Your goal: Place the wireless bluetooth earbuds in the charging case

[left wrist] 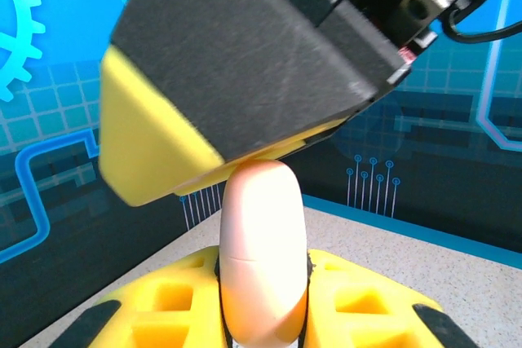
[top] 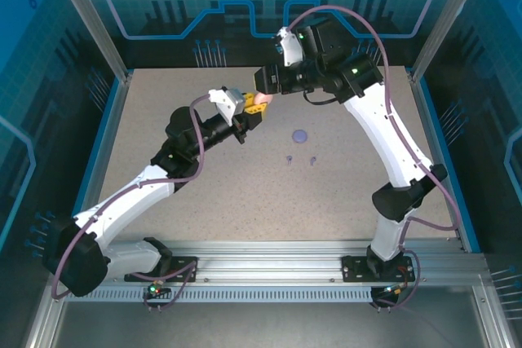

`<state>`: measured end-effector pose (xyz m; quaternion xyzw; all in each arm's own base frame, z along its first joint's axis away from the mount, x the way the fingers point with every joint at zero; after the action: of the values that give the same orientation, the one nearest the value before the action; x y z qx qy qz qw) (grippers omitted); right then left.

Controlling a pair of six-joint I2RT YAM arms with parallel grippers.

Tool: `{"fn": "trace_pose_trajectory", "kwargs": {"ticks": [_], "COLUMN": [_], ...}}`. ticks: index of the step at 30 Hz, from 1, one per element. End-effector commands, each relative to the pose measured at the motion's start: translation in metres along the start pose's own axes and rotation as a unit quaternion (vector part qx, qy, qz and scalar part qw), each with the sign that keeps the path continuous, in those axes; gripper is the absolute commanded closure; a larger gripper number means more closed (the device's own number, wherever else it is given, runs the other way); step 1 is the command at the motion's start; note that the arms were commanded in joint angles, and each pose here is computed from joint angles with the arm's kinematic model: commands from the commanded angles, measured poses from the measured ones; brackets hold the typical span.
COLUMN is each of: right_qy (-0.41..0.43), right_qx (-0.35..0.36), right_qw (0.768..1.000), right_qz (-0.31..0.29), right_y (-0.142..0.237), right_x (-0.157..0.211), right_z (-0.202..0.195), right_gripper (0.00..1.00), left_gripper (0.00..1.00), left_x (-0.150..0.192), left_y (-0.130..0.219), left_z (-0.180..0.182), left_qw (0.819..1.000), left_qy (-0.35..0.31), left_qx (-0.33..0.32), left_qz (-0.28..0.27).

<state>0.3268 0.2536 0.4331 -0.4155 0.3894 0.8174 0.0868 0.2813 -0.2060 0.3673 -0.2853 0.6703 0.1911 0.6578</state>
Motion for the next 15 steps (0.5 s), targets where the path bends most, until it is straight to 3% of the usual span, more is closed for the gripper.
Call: {"fn": "trace_pose_trajectory", "kwargs": {"ticks": [1,9,15], "right_qy": [0.002,0.0,0.002], "right_qx": [-0.002,0.043,0.081], "right_qw": [1.0,0.998,0.996], "right_qz": [0.004,-0.035,-0.046], "right_y": [0.009,0.026,0.032], "right_x": [0.006,-0.001,0.009], "right_z": [0.005,-0.005,-0.014], "right_gripper": [0.45,0.43,0.41], "left_gripper": [1.0,1.0,1.0], "left_x": [-0.03,-0.021,0.009], "left_y": [0.001,0.003,0.003], "left_z": [0.001,0.003,0.014], "left_qw": [0.998,0.999,0.998], "left_qy": [-0.023,-0.005,0.029], "left_qx": [-0.01,-0.022,-0.06], "left_qz": [-0.051,-0.042,-0.007]}}
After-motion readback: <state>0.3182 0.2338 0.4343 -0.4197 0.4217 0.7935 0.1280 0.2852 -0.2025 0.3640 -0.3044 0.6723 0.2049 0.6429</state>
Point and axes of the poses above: each hand's point on the last joint's axis, 136 mm out from that joint toward the fingers, its own y axis back along the fingers, its own z axis along the line the jaws close on, x = y × z, the point moved 7 cm from there along y, back along the fingers, and after that the axes turned 7 degrees about y, right-handed, at the moved point
